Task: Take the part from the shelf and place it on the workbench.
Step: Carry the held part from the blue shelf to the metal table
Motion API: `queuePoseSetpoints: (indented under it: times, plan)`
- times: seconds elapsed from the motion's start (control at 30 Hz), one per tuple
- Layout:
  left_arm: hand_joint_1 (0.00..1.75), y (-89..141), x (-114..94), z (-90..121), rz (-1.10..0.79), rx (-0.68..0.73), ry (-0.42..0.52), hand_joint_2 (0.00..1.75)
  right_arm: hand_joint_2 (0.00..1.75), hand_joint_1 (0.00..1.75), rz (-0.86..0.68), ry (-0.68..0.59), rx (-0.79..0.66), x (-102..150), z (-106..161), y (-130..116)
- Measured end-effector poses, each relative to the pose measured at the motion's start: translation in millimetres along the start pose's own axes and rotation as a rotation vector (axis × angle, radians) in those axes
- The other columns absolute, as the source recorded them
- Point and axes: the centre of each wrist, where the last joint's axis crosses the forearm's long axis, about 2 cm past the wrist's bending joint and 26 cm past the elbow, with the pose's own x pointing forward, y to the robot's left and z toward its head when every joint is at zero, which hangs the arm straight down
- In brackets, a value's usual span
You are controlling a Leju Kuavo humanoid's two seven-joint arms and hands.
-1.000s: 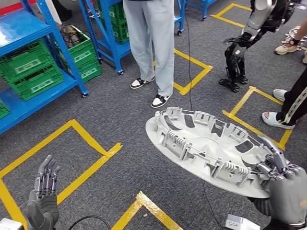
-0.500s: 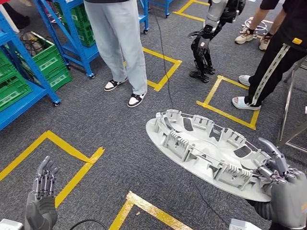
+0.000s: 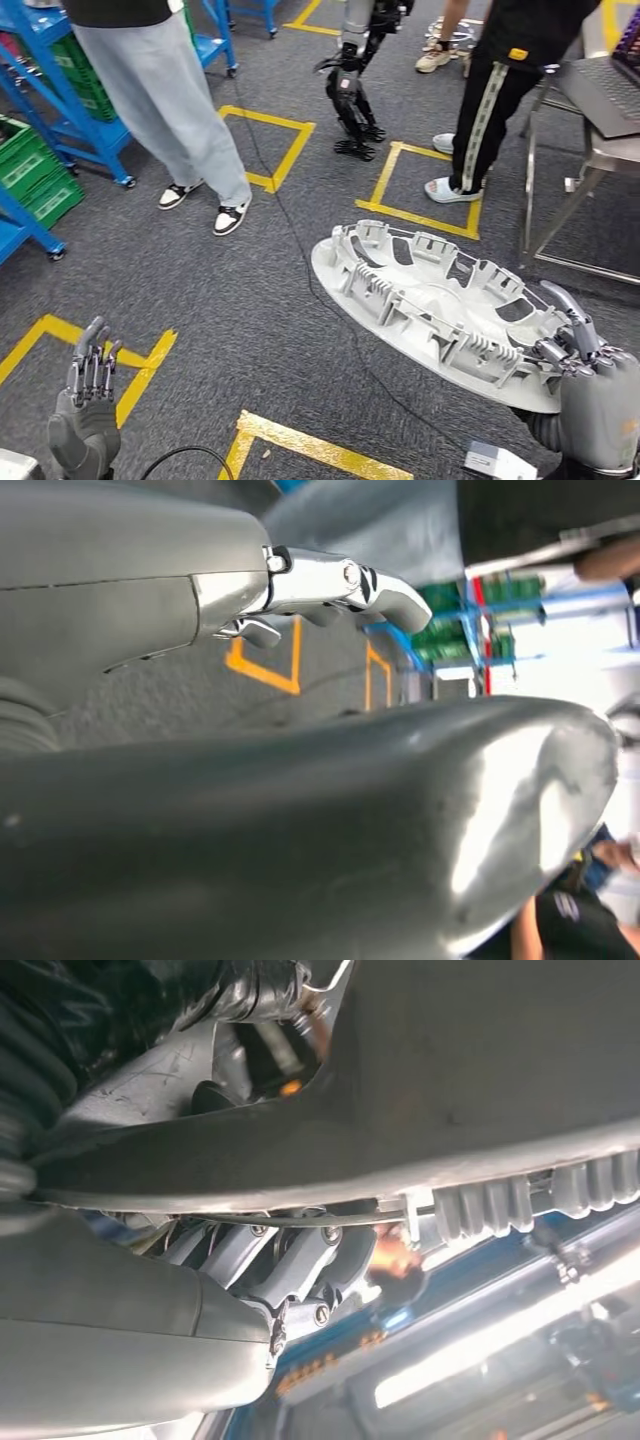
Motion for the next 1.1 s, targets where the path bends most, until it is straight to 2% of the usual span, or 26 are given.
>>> queuePoseSetpoints:
  times: [0.23,0.47,1.1]
  plan:
    - [0.0,1,-6,-5,-0.007,0.031,0.02,0.0,1.75,1.75,0.037,0.004,0.002,2,2,-2]
    - [0.0,12,-12,0,0.01,0.076,0.089,0.0,1.75,1.75,0.06,-0.023,0.014,6,-9,7]
    - [0.0,22,-19,3,0.003,0.09,0.113,0.0,1.75,1.75,0.057,-0.056,0.039,9,-15,13]
